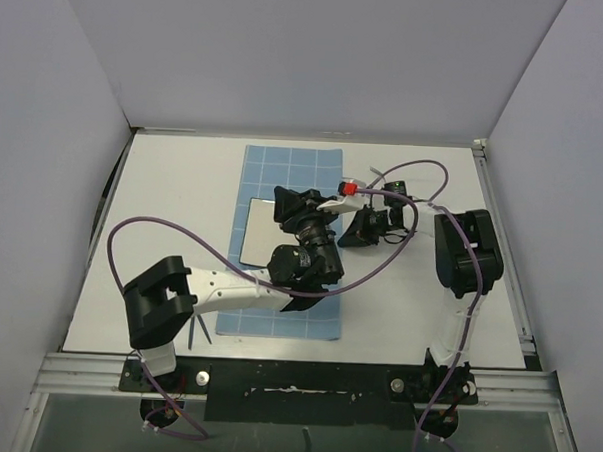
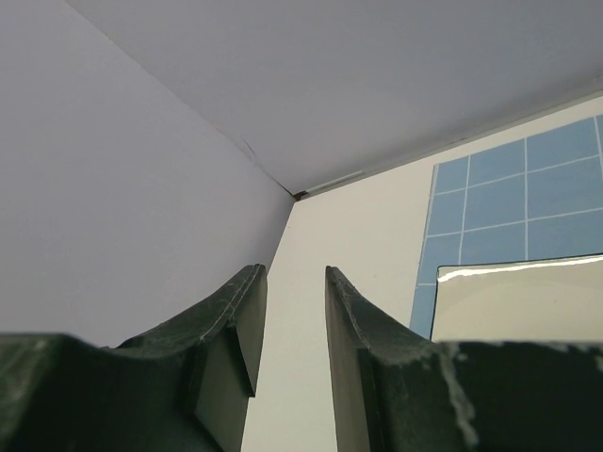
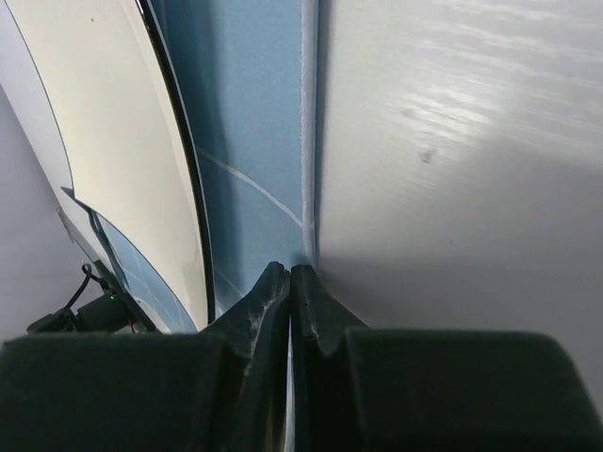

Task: Set the dinner table for one person
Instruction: Pick up the cup at the center of the board.

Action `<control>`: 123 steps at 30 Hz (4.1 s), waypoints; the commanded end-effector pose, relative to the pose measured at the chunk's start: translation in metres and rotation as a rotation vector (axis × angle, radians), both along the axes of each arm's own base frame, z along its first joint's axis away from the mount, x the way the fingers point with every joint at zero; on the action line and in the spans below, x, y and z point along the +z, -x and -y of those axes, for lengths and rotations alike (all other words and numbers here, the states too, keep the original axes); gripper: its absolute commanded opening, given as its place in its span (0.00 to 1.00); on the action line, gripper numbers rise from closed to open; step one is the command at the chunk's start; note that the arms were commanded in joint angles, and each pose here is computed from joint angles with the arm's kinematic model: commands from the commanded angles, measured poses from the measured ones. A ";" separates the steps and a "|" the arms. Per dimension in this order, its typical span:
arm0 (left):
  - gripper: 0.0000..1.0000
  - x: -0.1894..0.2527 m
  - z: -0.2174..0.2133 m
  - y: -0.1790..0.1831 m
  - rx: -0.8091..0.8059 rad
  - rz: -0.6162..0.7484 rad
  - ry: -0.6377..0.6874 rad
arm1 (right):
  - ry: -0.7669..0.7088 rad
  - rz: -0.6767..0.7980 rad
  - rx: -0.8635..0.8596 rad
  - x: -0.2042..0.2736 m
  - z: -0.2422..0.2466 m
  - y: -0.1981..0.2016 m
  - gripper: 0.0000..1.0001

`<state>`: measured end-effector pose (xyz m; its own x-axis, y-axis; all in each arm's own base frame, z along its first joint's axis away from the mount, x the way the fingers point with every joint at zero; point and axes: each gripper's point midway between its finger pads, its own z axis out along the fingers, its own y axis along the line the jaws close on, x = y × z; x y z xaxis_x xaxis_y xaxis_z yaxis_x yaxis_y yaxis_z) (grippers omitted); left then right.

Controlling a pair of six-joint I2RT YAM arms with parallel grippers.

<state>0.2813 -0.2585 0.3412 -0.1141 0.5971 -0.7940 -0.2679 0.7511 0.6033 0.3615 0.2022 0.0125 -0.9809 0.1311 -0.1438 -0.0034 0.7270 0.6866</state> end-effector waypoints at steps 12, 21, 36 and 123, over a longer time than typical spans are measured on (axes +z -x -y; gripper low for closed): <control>0.32 0.020 0.013 -0.002 -0.018 0.053 0.109 | 0.256 -0.030 -0.029 -0.020 0.066 0.010 0.01; 0.83 0.041 -0.015 0.009 -0.030 0.088 0.201 | 0.152 0.132 0.004 0.078 0.039 -0.011 0.45; 0.83 0.060 -0.070 0.028 -0.033 0.123 0.305 | 0.275 0.389 -0.027 0.222 0.023 -0.025 0.47; 0.95 -0.054 -0.107 -0.078 -0.480 -0.859 1.030 | 0.612 0.119 -0.252 0.066 0.194 -0.074 0.00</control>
<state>0.3468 -0.1461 0.2713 -0.7683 -0.0567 -0.6376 0.2727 0.8721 -0.4062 0.4165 0.0048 0.0651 -0.9261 0.2148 -0.3103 0.1829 0.9747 0.1287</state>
